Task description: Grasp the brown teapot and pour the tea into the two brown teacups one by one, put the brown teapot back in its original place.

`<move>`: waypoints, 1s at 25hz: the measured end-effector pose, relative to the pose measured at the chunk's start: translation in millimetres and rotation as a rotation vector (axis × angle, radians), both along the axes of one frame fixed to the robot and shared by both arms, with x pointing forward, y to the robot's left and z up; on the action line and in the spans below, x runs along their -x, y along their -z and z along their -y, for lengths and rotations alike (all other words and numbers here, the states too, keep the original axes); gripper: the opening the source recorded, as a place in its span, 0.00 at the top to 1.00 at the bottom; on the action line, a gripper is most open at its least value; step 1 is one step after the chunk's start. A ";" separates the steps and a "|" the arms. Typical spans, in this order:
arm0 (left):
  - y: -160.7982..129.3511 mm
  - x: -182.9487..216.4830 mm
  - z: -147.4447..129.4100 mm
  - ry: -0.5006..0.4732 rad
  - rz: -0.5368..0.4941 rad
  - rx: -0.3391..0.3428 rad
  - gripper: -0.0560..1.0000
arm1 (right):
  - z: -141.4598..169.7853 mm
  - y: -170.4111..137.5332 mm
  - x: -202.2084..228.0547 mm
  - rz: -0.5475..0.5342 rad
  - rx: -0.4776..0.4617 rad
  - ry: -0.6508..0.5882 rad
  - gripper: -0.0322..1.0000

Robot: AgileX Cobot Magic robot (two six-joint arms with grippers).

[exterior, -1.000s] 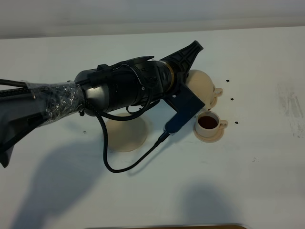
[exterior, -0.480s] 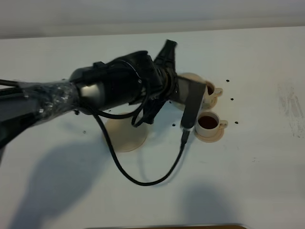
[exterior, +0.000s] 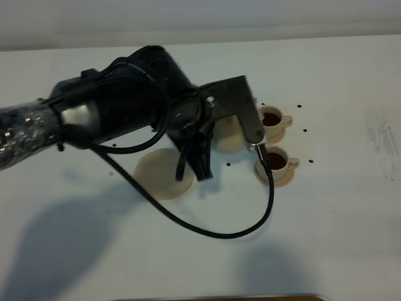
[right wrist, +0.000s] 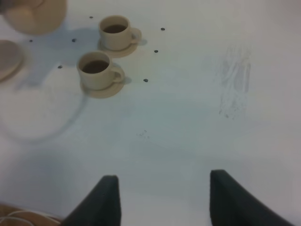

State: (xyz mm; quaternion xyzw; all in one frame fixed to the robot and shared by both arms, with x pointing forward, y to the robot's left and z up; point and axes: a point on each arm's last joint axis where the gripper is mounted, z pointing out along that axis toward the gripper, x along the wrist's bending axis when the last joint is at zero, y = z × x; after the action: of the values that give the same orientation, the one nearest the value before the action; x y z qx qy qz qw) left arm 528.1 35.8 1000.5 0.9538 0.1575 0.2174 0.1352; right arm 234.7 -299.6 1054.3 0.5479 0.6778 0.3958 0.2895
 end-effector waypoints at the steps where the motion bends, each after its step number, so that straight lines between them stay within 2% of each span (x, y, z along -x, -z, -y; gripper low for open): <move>1: 1.1 4.2 -3.4 -0.030 -0.025 0.007 0.87 | 0.0 0.0 0.0 0.000 0.000 0.000 0.54; 7: 11.8 19.7 -11.4 -0.184 -0.162 0.059 0.87 | 0.0 0.0 0.0 0.000 0.000 0.000 0.54; 10: 21.6 25.8 -14.5 -0.219 -0.208 0.066 0.87 | 0.0 0.0 0.0 0.000 0.000 0.000 0.54; 17: 47.6 29.0 -12.4 -0.239 -0.249 0.100 0.87 | 0.0 0.0 0.0 0.000 0.000 0.000 0.54; 25: 76.4 24.7 -2.1 -0.230 -0.260 0.104 0.87 | 0.0 0.0 0.0 0.000 0.000 0.000 0.54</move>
State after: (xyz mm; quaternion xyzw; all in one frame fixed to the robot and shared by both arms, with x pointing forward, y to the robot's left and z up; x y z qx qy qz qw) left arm 503.4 37.9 924.1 0.9412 0.2929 0.0980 0.1369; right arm 234.7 -299.6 1054.3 0.5479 0.6778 0.3958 0.2895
